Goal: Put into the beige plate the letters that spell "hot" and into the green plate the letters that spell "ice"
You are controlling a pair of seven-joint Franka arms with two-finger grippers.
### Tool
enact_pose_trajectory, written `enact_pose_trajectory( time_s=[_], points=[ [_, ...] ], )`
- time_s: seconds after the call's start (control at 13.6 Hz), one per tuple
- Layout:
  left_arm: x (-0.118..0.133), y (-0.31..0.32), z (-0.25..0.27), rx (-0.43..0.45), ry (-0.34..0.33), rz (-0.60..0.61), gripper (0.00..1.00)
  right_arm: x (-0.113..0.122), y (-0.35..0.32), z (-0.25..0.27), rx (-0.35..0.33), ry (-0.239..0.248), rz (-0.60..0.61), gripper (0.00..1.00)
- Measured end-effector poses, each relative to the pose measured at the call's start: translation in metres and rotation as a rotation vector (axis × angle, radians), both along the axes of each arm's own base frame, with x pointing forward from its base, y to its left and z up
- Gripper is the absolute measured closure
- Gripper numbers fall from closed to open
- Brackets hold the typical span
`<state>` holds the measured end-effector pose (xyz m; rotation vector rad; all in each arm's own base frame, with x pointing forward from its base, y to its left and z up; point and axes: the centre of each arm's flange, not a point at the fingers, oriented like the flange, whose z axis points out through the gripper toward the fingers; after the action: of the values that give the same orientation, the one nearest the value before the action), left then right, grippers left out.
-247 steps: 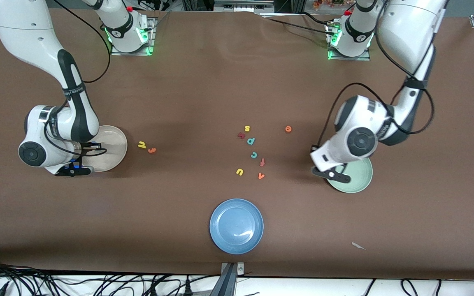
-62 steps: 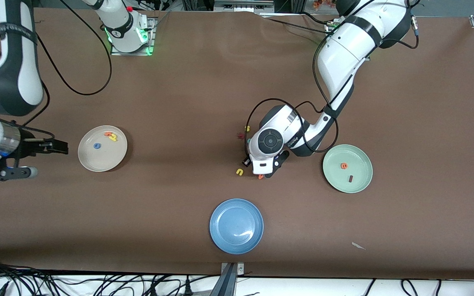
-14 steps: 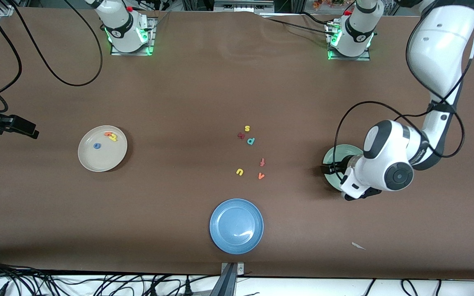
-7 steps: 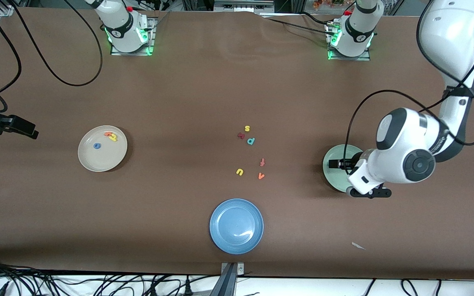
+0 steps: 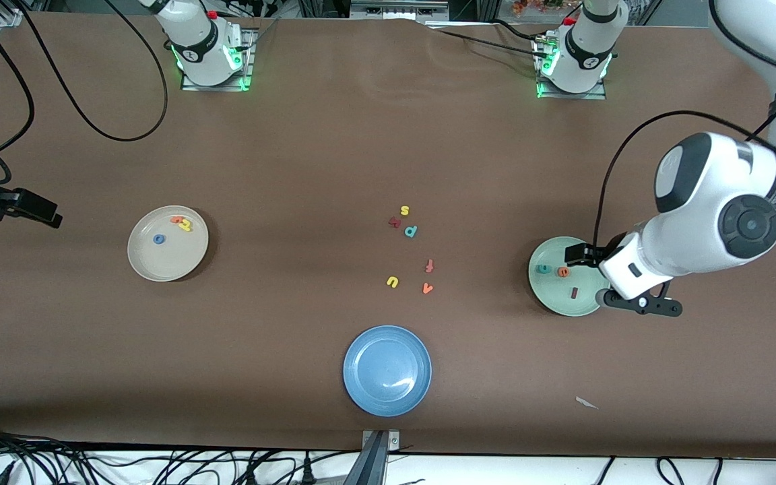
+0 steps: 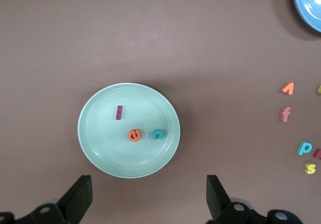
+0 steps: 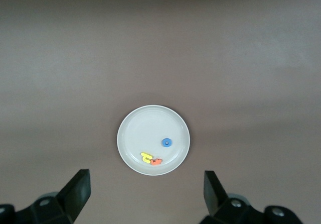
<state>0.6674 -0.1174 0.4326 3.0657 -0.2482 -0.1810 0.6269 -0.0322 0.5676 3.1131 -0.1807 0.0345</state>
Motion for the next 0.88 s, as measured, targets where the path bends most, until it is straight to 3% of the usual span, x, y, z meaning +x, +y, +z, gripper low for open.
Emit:
enact_pose_trajectory(
  time_s=[0.29, 0.52, 0.88],
  points=[
    [-0.039, 0.005, 0.059, 0.076, -0.069, -0.027, 0.00, 0.000, 0.000, 0.001, 0.000, -0.001, 0.000, 0.00],
    [-0.069, 0.027, 0.104, 0.047, -0.114, -0.057, 0.00, 0.000, 0.000, 0.001, 0.000, -0.002, 0.000, 0.00],
    [-0.088, 0.070, 0.128, 0.063, -0.143, -0.016, 0.00, 0.000, -0.001, 0.001, 0.000, -0.003, -0.001, 0.00]
  ],
)
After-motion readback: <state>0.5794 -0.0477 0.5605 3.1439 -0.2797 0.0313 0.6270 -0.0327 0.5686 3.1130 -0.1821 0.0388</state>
